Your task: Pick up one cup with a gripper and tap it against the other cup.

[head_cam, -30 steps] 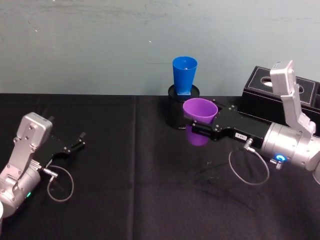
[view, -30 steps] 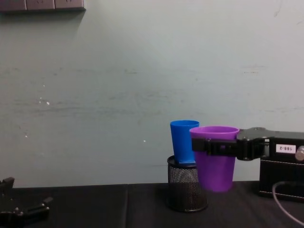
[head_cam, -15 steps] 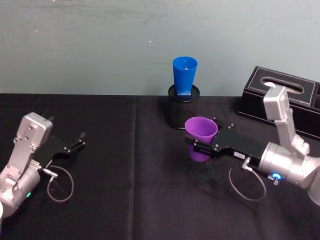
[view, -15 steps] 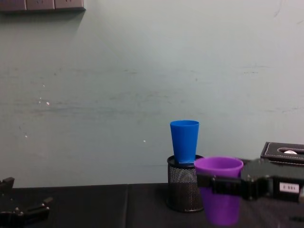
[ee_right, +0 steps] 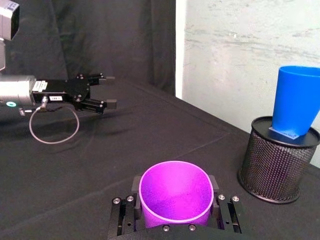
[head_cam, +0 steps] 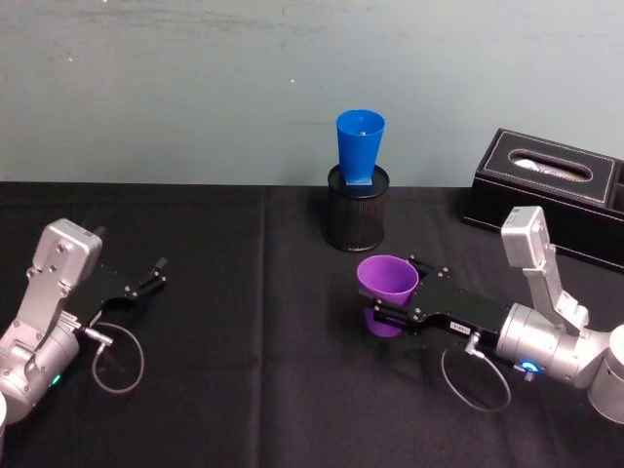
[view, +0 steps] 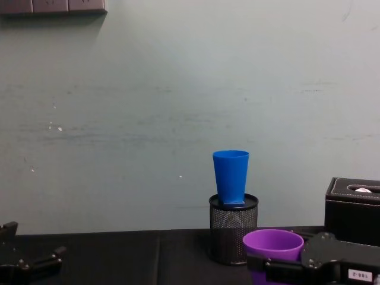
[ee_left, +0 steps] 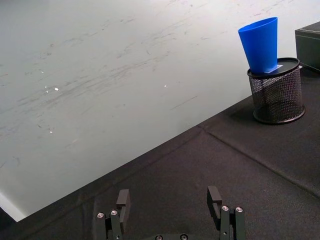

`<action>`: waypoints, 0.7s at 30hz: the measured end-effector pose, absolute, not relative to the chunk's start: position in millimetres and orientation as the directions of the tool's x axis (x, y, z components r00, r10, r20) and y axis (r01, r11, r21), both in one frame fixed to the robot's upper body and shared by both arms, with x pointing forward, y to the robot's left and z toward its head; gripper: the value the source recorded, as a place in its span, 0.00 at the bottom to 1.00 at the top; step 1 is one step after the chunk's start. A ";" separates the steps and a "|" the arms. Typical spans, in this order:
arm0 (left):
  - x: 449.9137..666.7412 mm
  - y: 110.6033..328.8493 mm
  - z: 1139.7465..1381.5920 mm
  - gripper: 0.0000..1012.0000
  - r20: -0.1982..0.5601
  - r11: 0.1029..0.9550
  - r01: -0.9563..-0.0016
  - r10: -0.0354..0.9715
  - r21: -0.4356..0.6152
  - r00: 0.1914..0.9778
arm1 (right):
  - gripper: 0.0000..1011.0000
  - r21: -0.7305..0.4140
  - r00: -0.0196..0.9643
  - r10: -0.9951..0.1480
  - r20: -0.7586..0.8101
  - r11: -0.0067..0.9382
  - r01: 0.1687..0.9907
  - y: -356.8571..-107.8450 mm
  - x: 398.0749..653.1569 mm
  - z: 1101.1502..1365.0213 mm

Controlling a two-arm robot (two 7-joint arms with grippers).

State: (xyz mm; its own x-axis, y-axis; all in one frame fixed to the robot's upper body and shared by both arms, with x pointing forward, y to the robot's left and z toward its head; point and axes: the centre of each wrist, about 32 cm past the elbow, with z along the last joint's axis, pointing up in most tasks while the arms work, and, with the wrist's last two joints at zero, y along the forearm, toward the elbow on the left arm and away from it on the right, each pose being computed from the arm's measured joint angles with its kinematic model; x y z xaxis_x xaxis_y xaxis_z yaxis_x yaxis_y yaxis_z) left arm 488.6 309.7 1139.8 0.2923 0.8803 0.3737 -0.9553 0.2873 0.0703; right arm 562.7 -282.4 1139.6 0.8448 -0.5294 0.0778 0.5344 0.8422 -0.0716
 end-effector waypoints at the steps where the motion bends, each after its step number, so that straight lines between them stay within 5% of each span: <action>1: 488.6 309.7 1139.8 1.00 0.374 0.287 -0.955 0.880 0.070 0.292 | 0.74 -0.072 0.845 -0.529 0.078 0.842 0.534 -282.4 562.7 1139.6; 21: 488.6 309.7 1139.8 1.00 0.374 0.287 -0.955 0.880 0.070 0.292 | 0.74 -0.083 0.844 -0.536 0.023 0.840 0.536 -283.9 563.5 1123.1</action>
